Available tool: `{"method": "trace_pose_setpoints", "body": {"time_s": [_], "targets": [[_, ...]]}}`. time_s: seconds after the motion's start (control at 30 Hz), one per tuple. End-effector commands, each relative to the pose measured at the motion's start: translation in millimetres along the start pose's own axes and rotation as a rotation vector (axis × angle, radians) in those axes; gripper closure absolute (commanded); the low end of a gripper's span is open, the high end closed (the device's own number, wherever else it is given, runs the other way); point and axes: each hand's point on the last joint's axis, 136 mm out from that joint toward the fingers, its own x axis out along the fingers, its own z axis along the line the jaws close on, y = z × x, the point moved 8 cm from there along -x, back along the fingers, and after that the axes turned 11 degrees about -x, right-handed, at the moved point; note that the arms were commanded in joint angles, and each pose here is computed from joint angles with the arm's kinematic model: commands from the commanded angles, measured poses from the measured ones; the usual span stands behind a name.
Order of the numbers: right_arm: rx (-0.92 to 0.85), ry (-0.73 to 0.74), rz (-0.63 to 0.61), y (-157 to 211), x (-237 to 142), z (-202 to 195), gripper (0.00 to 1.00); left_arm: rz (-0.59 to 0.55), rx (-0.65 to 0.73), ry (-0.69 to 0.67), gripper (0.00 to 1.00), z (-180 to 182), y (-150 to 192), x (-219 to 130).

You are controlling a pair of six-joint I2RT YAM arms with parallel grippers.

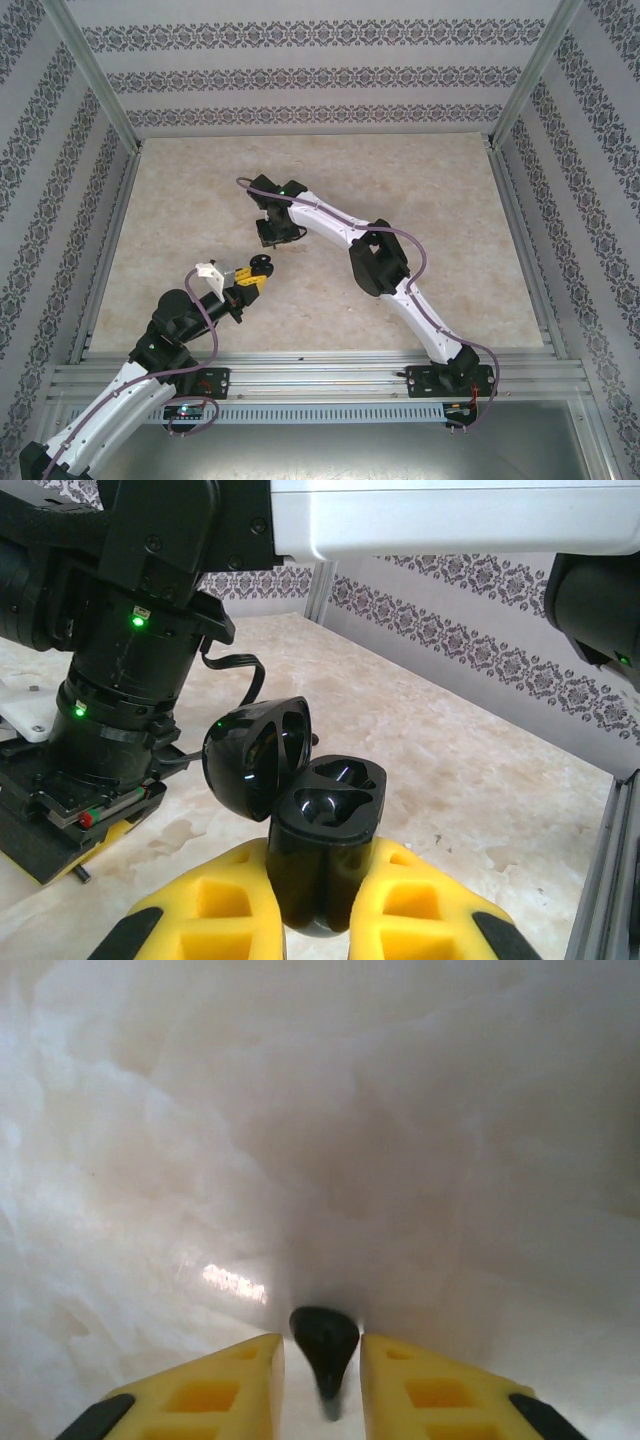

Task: Insert the wireless bluetooth earbuds into the charging case

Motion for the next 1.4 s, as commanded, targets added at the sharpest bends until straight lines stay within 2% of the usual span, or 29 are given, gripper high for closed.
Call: {"method": "trace_pose_setpoints", "body": {"time_s": [0.0, 0.17, 0.33, 0.47, 0.63, 0.73, 0.83, 1.03, 1.37], "targets": [[0.013, 0.0, 0.037, 2, 10, -6, 0.82, -0.019, -0.005, 0.034, 1.0, -6, -9, -2], [0.007, 0.027, 0.057, 10, 0, -12, 0.89, -0.019, -0.005, 0.032, 1.0, -6, -10, -2], [0.025, 0.073, 0.069, 31, -17, -28, 0.9, -0.011, -0.014, 0.036, 1.0, -6, -9, 0], [0.102, 0.092, 0.062, 68, -32, -52, 0.9, 0.005, -0.037, 0.049, 1.0, -7, -9, 4], [0.24, 0.132, 0.103, 138, -45, -92, 0.89, 0.019, -0.075, 0.049, 1.0, -4, -10, 16], [0.269, 0.161, 0.128, 172, -52, -102, 0.86, 0.031, -0.085, 0.068, 1.0, -4, -12, 25], [0.303, 0.145, 0.144, 190, -54, -103, 0.8, 0.053, -0.095, 0.077, 1.0, -3, -13, 36], [0.34, 0.107, 0.128, 194, -64, -100, 0.7, 0.079, -0.122, 0.088, 1.0, -1, -16, 53], [0.38, 0.064, 0.108, 181, -90, -106, 0.65, 0.105, -0.056, 0.075, 1.0, -3, -22, 55]]}}
